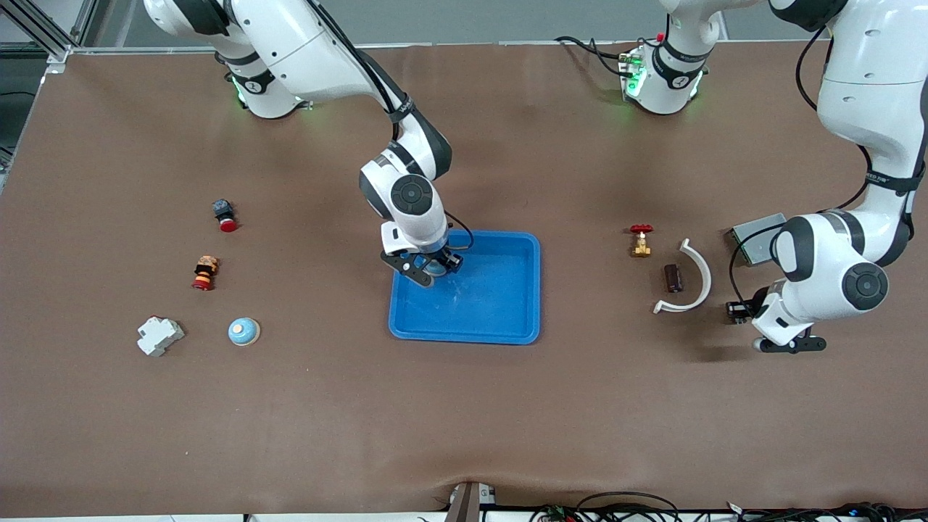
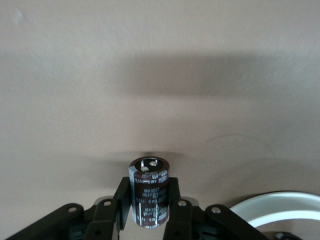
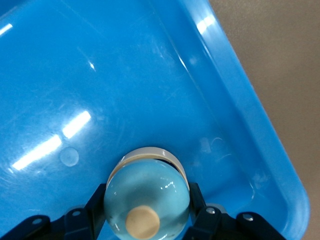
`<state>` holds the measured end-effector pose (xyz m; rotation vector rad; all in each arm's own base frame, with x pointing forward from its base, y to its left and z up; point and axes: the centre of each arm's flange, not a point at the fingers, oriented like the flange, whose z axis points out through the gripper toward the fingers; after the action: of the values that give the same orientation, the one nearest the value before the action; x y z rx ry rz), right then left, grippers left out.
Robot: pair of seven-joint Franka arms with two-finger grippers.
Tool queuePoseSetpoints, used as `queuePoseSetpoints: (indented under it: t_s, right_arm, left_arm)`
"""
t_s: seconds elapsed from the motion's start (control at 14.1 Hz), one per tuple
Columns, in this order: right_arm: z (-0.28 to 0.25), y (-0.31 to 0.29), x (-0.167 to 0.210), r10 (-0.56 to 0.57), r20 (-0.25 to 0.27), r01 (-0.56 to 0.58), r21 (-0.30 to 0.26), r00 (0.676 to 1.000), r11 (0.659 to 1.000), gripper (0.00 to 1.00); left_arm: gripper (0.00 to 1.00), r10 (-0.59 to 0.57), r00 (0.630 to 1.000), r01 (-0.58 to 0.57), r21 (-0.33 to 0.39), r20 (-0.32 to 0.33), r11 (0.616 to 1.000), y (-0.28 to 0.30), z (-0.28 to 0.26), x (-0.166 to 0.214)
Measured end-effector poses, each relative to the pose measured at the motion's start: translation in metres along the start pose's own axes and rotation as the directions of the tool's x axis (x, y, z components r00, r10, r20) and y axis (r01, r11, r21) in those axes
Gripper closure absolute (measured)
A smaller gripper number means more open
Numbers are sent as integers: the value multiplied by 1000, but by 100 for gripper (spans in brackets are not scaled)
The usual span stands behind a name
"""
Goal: Place electrolytic capacitor and blue bell in tray
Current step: 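Carry the blue bell into the tray and release it with the right gripper, then move the right gripper to the second bell while the left carries the capacitor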
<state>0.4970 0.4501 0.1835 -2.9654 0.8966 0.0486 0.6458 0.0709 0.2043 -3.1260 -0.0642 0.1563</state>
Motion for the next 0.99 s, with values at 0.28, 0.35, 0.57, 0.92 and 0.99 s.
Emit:
queuePoseSetpoints:
  t_s: [0.28, 0.35, 0.57, 0.92, 0.99]
  right_arm:
    - [-6, -5, 3, 2, -4, -2, 12, 1000, 1000, 0]
    - [-10, -7, 4, 3, -3, -3, 5, 1000, 1000, 0]
    - [-38, -15, 21, -6, 23, 8, -89, 1000, 996, 0]
    - [-106, 15, 119, -194, 93, 207, -162, 977, 965, 0]
    - [-118, 26, 141, -226, 77, 236, -166, 971, 957, 0]
  left_arm:
    - [67, -131, 991, 131, -9, 21, 991, 41, -82, 17]
    - [67, -186, 982, 187, -10, 26, 982, 63, -108, 20]
    - [67, -343, 939, 344, -34, 13, 939, 121, -164, 23]
    - [67, -532, 846, 534, -85, 42, 841, 217, -188, 6]
    - [67, -548, 835, 550, -82, 46, 831, 241, -188, -1]
